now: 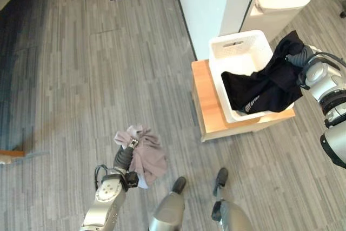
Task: Pick up bed clothes into laundry basket.
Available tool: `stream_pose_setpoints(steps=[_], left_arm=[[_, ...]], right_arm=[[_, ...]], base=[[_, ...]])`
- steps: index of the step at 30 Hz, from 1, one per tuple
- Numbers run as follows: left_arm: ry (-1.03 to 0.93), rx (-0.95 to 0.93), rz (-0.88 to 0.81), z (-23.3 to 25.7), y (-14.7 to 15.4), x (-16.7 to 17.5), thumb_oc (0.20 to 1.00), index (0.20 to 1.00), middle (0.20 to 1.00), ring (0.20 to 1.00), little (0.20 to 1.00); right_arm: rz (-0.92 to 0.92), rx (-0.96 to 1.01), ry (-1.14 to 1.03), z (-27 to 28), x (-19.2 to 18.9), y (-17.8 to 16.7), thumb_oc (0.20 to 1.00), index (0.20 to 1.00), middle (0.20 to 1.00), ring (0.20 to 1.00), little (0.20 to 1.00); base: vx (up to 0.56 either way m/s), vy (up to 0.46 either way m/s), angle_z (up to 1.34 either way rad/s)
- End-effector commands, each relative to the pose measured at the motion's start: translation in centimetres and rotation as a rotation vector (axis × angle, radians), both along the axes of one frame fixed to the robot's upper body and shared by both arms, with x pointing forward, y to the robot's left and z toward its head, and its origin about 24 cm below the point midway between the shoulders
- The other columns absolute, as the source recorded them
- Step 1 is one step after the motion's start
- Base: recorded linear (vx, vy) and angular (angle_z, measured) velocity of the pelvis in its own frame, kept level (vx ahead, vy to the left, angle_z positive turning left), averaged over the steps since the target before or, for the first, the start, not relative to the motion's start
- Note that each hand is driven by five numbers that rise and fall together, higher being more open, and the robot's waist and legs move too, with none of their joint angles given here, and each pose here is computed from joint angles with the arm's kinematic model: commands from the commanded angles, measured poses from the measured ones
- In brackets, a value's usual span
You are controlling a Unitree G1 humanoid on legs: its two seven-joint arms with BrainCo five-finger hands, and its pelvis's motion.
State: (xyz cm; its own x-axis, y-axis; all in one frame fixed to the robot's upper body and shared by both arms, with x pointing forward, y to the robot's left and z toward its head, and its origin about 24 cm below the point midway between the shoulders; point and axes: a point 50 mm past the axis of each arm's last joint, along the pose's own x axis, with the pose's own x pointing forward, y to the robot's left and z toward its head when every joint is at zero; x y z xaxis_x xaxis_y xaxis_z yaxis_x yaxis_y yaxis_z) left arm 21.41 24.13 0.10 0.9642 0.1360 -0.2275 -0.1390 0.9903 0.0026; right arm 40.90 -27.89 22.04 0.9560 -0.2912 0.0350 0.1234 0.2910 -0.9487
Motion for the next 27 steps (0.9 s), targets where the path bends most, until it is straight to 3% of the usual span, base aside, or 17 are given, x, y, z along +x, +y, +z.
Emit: stream_pose_setpoints(steps=[1,7,13,14,20,27], left_arm=[[-0.203,0.038,-0.042,4.2,0.3,1.4,0.200,0.200,0.200,0.200,0.200],[-0.216,0.027,-0.039,4.4,0.0,1.9,0.200,0.200,0.200,0.200,0.200],[-0.231,0.017,-0.045,4.6,-0.4,2.3,0.200,0.200,0.200,0.200,0.200],[-0.230,0.018,-0.043,4.6,-0.4,2.4,0.200,0.200,0.200,0.200,0.200],[-0.222,0.039,-0.065,4.7,-0.2,2.6,0.200,0.200,0.200,0.200,0.200],[-0.249,0.050,-0.079,5.5,-0.5,3.2,0.200,0.200,0.200,0.200,0.200]], right_arm=[[0.043,-0.118,-0.158,6.2,0.2,1.0,0.200,0.200,0.200,0.200,0.200],[0.193,-0.155,-0.207,7.9,1.1,5.9,0.200,0.200,0.200,0.200,0.200],[0.206,-0.116,-0.185,7.4,1.4,6.7,0.200,0.200,0.200,0.200,0.200],[0.168,-0.077,-0.133,6.2,1.5,5.8,1.000,1.000,1.000,1.000,1.000],[0.058,-0.098,0.028,4.5,1.3,3.6,1.000,1.000,1.000,1.000,1.000],[-0.004,-0.138,0.067,4.4,0.8,1.7,1.000,1.000,1.000,1.000,1.000]], base=[[0.00,0.000,0.00],[0.00,-0.002,-0.01],[0.00,-0.008,0.02],[-0.01,0.002,0.08],[-0.01,0.002,0.10],[-0.01,0.007,0.01]])
